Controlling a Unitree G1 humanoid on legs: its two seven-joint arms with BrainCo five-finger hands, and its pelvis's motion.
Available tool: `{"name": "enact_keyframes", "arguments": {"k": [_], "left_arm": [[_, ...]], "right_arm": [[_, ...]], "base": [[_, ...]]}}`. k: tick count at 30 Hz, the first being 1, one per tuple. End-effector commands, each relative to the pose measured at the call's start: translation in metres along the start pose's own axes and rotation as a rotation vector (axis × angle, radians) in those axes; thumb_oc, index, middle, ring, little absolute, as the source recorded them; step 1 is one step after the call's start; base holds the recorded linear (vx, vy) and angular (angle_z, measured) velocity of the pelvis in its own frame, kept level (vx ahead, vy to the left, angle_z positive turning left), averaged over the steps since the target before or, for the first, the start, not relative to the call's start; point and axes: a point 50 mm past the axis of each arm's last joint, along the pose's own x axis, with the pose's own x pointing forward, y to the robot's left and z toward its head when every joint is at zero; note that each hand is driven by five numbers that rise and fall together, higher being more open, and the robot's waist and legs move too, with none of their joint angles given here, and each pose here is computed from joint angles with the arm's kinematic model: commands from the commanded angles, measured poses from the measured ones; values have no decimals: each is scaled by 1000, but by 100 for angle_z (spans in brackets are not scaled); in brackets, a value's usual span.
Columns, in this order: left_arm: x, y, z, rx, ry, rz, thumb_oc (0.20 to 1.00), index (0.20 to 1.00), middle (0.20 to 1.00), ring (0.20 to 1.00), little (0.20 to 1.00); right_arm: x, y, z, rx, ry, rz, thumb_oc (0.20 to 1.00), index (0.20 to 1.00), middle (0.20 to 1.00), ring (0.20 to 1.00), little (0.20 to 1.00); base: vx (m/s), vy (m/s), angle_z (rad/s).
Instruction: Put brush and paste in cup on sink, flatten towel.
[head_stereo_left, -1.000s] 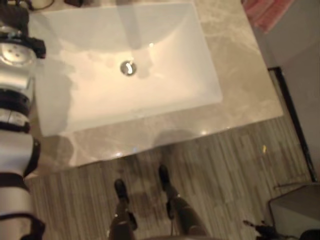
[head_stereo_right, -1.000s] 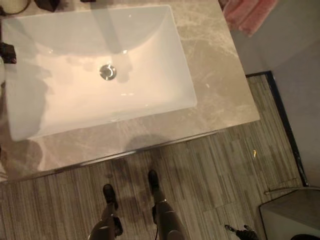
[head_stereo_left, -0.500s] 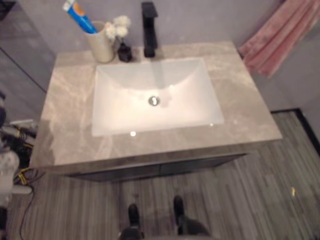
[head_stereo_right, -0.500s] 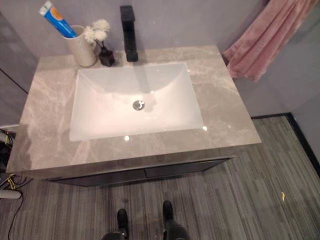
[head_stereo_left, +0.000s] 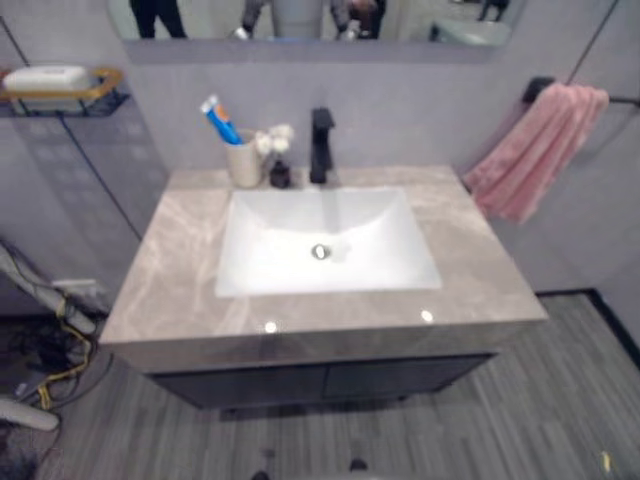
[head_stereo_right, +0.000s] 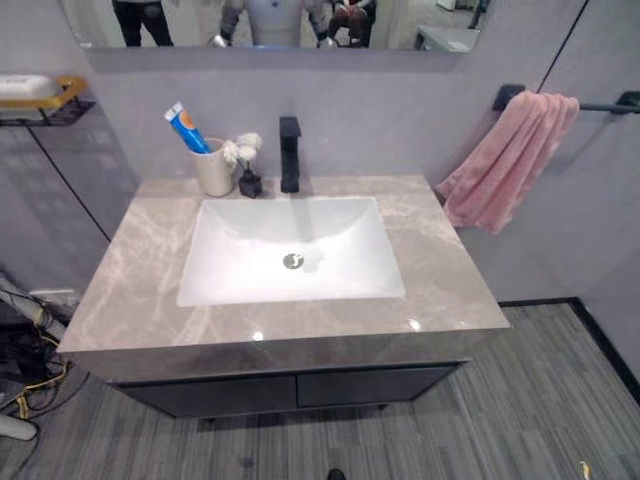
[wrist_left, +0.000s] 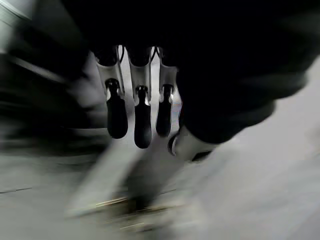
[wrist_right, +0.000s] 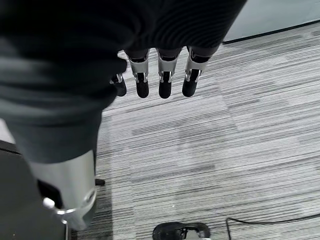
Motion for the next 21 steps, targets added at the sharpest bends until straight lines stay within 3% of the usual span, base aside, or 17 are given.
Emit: {"name": "enact_keyframes", "arguments": {"k": [1, 6, 11, 12, 16, 21], "left_arm": [[1, -8, 1, -117, 88, 7, 1000, 1000, 1000, 1000, 1000], [-22, -40, -25, -19, 249, -186, 1000, 1000, 1000, 1000, 1000], [-55, -71, -52, 249, 360, -628, 1000, 1000, 1000, 1000, 1000], [-68, -84, -53, 393, 301, -812, 1000, 1000, 1000, 1000, 1000], [-73, -95, -44, 498, 191, -878, 1000, 1000, 1000, 1000, 1000], [-93, -135, -4, 722, -146, -993, 1000, 1000, 1000, 1000, 1000]], "right_arm": [[2, 13, 17, -20, -62, -19, 1000, 1000, 1000, 1000, 1000], [3, 19, 24, -62, -66, -7, 1000, 1000, 1000, 1000, 1000], [5, 20, 37, -142, -64, 40, 1000, 1000, 1000, 1000, 1000], [6, 20, 39, -153, -55, 62, 1000, 1000, 1000, 1000, 1000], [6, 20, 39, -147, -52, 70, 1000, 1000, 1000, 1000, 1000], [5, 35, 48, -95, -72, 75, 1000, 1000, 1000, 1000, 1000]], "base": [[0, 0, 0], [-32, 22, 0], [-36, 97, -15], [-43, 121, -12], [-40, 99, -12], [-145, 196, -7]]}}
